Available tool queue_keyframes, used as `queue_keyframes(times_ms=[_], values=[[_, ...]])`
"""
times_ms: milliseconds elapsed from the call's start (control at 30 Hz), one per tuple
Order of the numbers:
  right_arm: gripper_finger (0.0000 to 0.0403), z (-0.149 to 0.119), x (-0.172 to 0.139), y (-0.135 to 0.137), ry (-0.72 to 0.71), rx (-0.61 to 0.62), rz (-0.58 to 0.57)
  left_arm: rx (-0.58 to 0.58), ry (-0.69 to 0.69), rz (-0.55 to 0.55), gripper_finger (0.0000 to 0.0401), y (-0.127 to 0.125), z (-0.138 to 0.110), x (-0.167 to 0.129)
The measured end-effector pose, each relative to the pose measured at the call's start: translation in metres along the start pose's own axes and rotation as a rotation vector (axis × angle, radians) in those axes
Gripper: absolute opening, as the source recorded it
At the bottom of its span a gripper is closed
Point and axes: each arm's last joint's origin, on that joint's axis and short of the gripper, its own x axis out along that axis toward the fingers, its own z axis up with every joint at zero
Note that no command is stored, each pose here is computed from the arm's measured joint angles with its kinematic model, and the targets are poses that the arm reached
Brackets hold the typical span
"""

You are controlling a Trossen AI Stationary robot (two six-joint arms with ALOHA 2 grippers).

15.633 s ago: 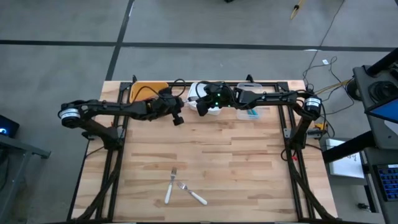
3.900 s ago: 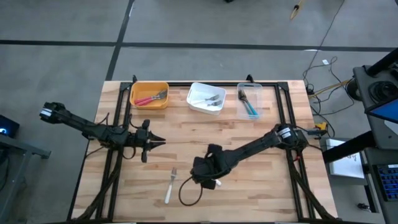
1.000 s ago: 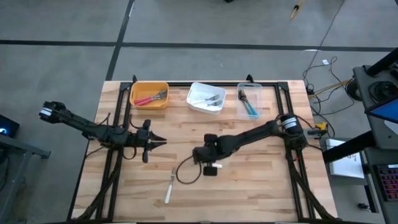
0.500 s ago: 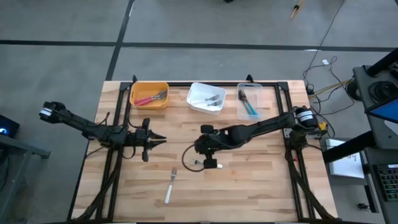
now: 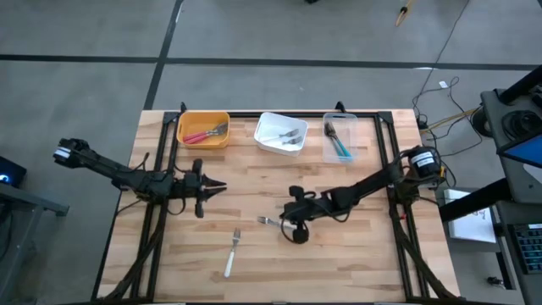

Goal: Sort silverware by color (type)
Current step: Put the white fork into the white bin

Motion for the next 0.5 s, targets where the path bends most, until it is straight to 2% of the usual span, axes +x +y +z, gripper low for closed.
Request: queue_keyframes(times_ms=[200,500], values=[[0.0061,-0.006,-0.001,0.007,0.015,0.061,0.02,-0.006,-0.003,0.024,0.0039,0.001,0.0,0.0],[0.0194,-0.022,0.019,0.018,0.001,0.063,0.02,-0.025,-0.01,0.023,0.0039,0.001,0.001,0.0]])
